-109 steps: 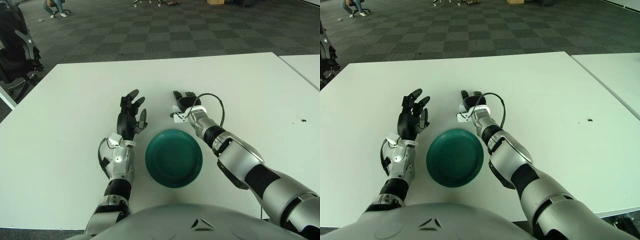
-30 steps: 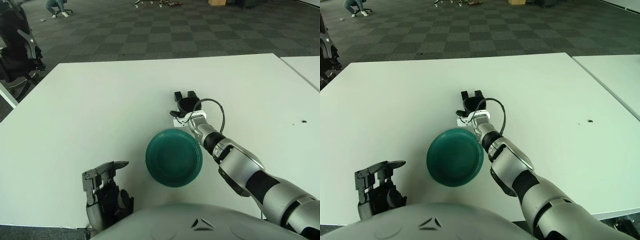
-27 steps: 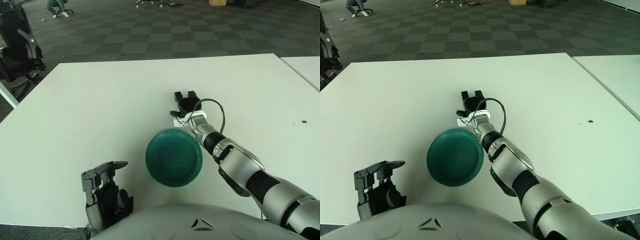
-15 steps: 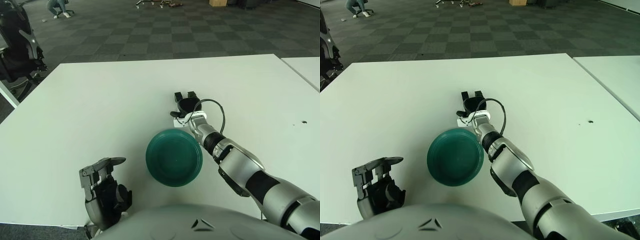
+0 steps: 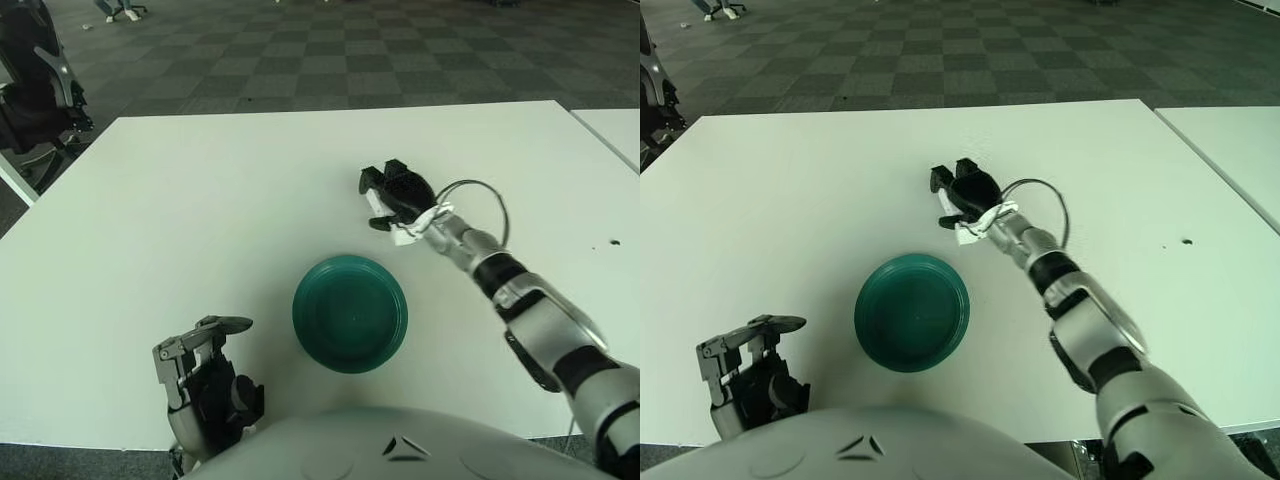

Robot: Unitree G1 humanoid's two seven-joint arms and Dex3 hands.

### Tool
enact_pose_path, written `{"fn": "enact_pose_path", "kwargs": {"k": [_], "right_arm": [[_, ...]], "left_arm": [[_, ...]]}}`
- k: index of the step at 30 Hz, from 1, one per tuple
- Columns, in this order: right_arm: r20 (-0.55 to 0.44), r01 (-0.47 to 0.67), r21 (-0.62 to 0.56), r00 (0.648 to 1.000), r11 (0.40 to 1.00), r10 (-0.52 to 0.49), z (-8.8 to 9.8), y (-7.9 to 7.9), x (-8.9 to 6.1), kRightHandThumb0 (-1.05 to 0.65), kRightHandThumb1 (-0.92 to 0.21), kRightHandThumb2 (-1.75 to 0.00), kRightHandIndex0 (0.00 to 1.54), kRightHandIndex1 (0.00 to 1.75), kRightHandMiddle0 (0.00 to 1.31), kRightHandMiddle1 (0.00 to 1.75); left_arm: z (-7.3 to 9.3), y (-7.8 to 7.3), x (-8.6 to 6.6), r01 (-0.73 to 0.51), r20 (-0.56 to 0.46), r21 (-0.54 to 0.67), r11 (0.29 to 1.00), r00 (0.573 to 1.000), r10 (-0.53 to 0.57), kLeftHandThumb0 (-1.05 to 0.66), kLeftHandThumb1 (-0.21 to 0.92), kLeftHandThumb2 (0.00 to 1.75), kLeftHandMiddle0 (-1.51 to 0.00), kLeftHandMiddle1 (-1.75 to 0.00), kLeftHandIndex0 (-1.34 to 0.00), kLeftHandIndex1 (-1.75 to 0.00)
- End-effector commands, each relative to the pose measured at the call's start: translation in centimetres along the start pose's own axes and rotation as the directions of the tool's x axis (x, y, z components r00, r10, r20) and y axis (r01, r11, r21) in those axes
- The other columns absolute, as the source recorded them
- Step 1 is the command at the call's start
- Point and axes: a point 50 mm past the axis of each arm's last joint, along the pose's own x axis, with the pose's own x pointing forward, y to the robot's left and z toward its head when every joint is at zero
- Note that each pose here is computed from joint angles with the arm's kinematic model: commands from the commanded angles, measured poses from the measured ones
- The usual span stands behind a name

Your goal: Put the charger into the plate.

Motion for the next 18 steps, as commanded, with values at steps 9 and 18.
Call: {"fn": "enact_pose_path", "kwargs": {"k": [9, 18], "right_arm": [[0.618, 0.035, -0.022, 0.786, 0.999, -0.014, 5.4, -7.0, -3.0, 0.00, -0.24, -1.41, 0.68, 1.72, 0.43, 1.75], [0.674, -0.074, -0.122, 0.726, 0.990, 0.137, 6.7, -6.5, -4.0, 0.00, -0.23, -1.44, 0.68, 1.75, 0.44, 1.75]], "left_arm": [[-6.2, -2.4, 0.5, -0.156, -0.328, -0.086, 0.984, 0.937, 0.120, -0.81, 0.92, 0.67, -0.32, -1.67, -0.20, -1.50], [-6.3, -2.4, 0.6, -0.169, -0.336, -0.089, 0.982, 0.933, 0.130, -0.80, 0.92, 0.57, -0.28, -1.65, -0.18, -1.50]]}}
